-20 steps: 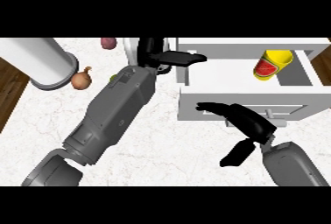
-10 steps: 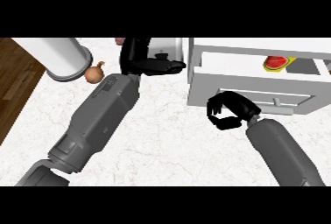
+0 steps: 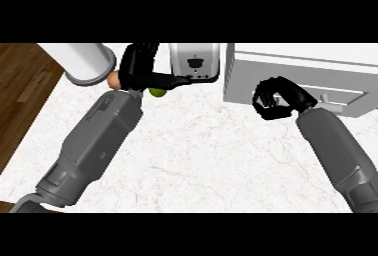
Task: Pick up the cup, place it into the drawer and close the drawer
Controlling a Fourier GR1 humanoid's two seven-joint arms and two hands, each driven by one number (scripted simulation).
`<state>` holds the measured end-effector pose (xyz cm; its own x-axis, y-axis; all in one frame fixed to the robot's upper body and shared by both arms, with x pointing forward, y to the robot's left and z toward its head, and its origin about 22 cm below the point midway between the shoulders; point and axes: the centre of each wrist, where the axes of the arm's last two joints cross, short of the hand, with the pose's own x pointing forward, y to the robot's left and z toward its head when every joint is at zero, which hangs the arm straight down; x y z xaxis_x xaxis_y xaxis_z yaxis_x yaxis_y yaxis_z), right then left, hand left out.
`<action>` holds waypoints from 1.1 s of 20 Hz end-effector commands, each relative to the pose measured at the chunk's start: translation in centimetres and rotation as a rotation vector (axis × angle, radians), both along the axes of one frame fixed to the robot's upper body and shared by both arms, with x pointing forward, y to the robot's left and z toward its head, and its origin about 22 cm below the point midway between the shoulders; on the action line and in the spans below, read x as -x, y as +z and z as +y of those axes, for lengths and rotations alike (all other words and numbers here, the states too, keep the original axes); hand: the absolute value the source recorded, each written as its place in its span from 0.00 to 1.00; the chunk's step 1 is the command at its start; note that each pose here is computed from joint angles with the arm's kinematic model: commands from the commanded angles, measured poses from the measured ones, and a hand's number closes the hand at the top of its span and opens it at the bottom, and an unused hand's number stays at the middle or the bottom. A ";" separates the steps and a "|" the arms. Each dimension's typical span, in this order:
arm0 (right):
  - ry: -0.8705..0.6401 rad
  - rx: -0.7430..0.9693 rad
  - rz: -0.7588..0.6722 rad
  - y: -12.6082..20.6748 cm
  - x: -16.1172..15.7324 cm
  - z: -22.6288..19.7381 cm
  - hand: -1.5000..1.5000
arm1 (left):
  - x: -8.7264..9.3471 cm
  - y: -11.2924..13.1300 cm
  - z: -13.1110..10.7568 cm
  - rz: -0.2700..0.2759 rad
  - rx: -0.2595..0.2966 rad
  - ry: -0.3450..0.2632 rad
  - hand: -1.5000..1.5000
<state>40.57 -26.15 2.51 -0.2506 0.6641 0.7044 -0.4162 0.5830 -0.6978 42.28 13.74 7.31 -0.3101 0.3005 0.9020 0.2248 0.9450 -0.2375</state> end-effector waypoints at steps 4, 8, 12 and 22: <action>-0.163 -0.042 -0.106 6.7 -3.2 -2.8 1.00 | 0.3 -0.1 1.6 0.002 -0.021 -0.034 0.00; -0.178 -0.081 -0.107 7.3 -3.1 -4.1 1.00 | 0.8 -0.6 2.0 -0.007 -0.013 -0.051 0.00; -0.150 -0.107 -0.124 9.4 -3.5 -4.4 1.00 | 0.6 0.0 2.0 -0.022 -0.011 -0.064 0.00; -0.143 -0.144 -0.096 9.7 -2.7 -6.4 1.00 | 1.5 -1.7 3.1 0.003 0.011 -0.101 0.00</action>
